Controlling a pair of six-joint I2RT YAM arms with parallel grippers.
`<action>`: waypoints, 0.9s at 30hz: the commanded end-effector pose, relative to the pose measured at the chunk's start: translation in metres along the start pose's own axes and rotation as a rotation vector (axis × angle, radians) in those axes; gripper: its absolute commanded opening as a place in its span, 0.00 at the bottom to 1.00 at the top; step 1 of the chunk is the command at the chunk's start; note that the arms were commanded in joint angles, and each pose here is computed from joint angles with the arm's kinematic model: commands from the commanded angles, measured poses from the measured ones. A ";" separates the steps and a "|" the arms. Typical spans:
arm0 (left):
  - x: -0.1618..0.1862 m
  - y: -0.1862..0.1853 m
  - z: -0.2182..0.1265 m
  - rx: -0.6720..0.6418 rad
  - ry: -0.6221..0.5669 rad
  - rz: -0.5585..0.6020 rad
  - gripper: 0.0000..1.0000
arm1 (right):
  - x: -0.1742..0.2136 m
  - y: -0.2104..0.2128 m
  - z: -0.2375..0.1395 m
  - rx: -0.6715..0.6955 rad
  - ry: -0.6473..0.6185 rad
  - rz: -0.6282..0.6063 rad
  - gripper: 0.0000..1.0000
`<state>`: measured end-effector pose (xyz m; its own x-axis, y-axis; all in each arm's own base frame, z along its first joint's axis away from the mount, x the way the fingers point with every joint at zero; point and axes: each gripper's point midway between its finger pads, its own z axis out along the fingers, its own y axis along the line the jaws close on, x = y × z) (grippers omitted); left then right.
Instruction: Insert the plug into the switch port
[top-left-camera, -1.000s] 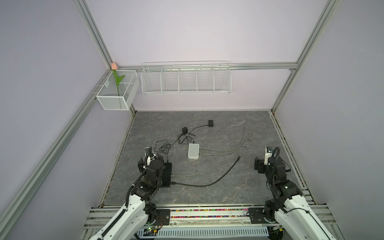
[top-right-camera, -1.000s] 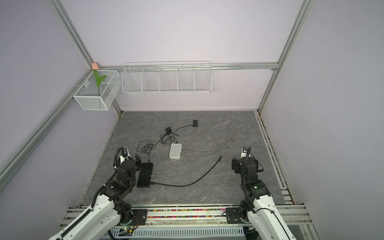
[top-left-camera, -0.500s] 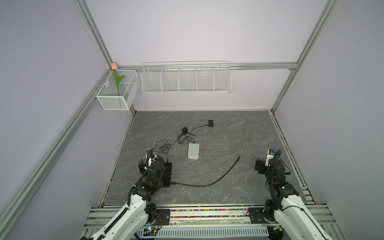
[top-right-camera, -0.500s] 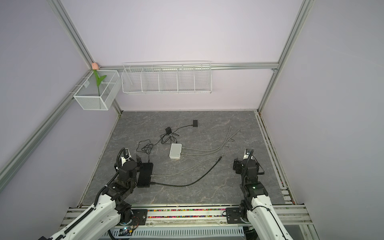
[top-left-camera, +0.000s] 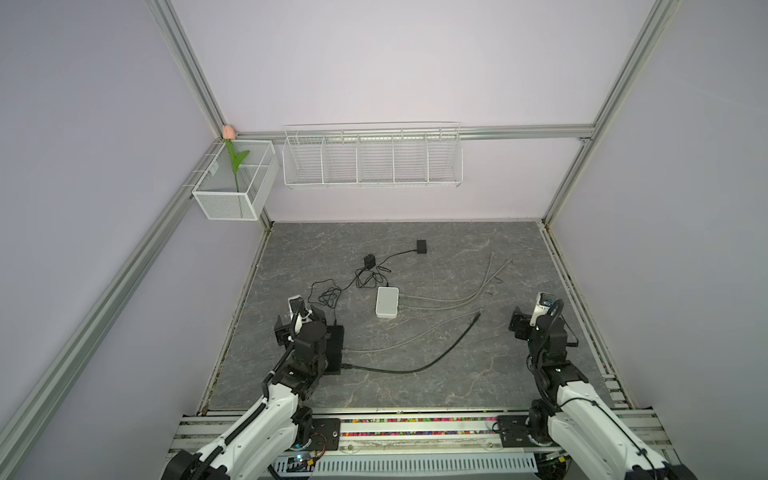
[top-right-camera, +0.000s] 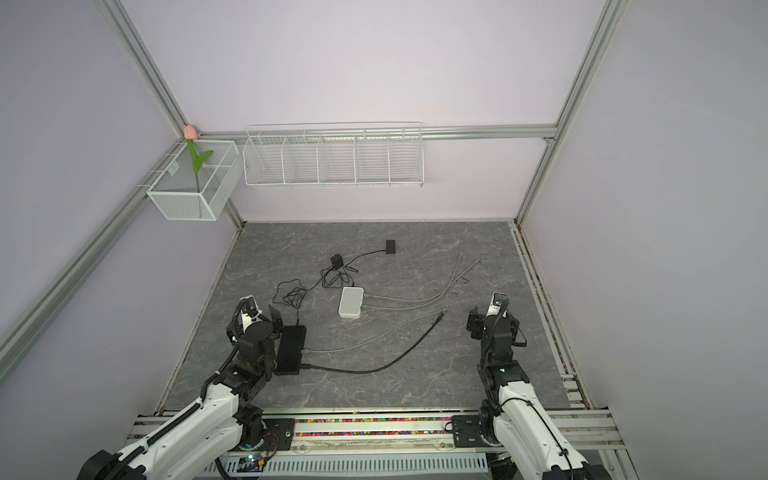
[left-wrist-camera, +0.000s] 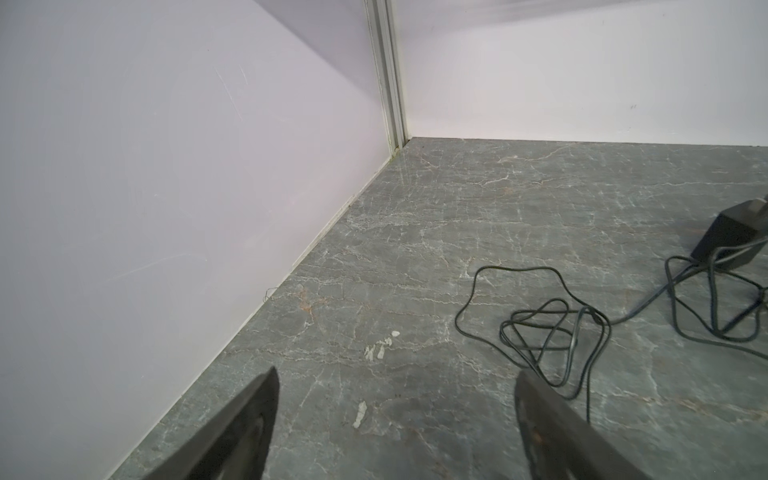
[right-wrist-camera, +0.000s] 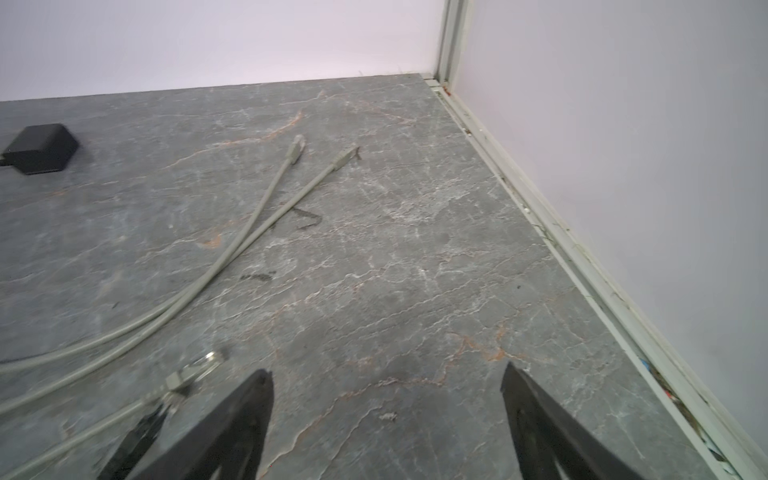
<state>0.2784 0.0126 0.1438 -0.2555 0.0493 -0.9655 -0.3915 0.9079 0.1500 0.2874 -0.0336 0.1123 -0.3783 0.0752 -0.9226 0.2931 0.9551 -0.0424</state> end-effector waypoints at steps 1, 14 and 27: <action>-0.015 0.003 0.003 -0.023 -0.074 -0.034 0.99 | -0.021 -0.014 0.010 0.093 -0.071 0.031 0.89; -0.021 0.004 0.030 -0.052 -0.109 -0.120 0.99 | -0.039 0.007 0.046 0.059 -0.131 -0.026 0.89; -0.018 0.014 0.053 -0.061 -0.165 -0.215 0.99 | -0.036 0.015 0.061 0.016 -0.208 -0.020 0.89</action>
<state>0.3190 0.0480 0.1391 -0.0891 -0.0642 -0.9940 -0.4922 0.8704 -0.0121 0.3504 -0.0453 0.1030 -0.2636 0.0210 -0.9644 0.3386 0.9382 -0.0722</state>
